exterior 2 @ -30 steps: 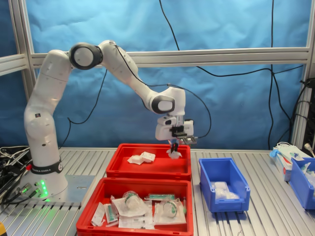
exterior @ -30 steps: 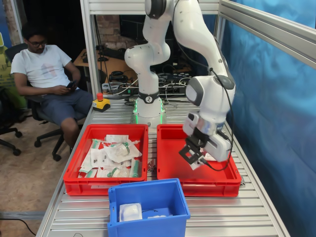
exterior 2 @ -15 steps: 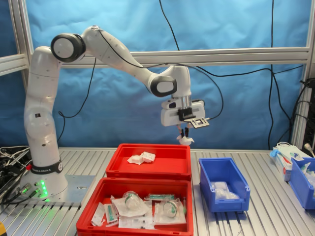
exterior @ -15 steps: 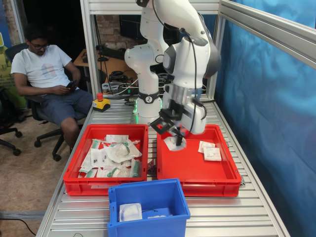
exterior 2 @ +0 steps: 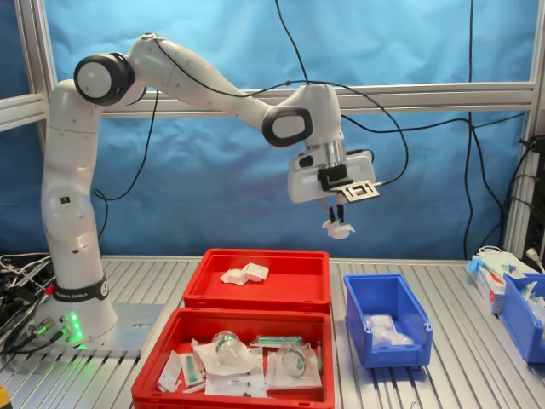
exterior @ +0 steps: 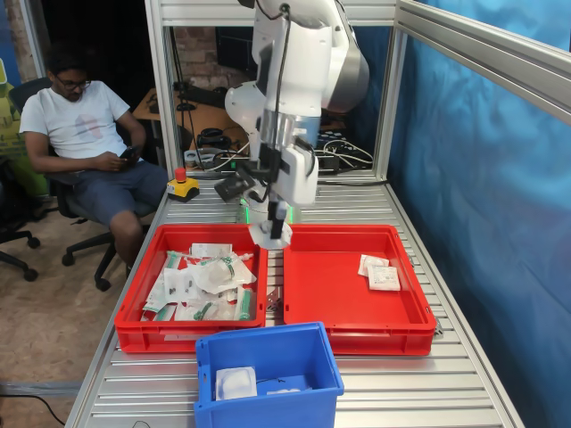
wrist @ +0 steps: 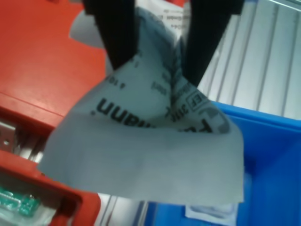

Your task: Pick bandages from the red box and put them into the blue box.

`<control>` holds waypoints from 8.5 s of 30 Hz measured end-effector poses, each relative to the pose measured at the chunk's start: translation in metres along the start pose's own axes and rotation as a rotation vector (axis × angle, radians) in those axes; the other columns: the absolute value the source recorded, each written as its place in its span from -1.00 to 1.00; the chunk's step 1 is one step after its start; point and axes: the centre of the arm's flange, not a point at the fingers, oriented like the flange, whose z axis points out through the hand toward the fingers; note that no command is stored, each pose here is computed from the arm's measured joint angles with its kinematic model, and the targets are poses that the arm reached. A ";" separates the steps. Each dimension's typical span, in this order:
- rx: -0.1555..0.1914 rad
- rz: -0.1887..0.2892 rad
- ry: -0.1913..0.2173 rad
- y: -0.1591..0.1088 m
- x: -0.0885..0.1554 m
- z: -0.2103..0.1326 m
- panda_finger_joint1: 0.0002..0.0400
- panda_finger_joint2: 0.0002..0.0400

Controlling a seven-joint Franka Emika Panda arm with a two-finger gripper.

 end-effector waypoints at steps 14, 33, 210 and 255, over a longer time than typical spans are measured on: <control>0.099 0.148 -0.009 -0.052 -0.010 -0.036 -0.69 -0.69; 0.066 0.217 0.074 -0.060 -0.065 0.066 -0.69 -0.69; 0.107 0.204 -0.349 -0.053 -0.100 -0.104 1.00 1.00; -0.082 0.286 -0.195 -0.027 -0.003 -0.021 1.00 1.00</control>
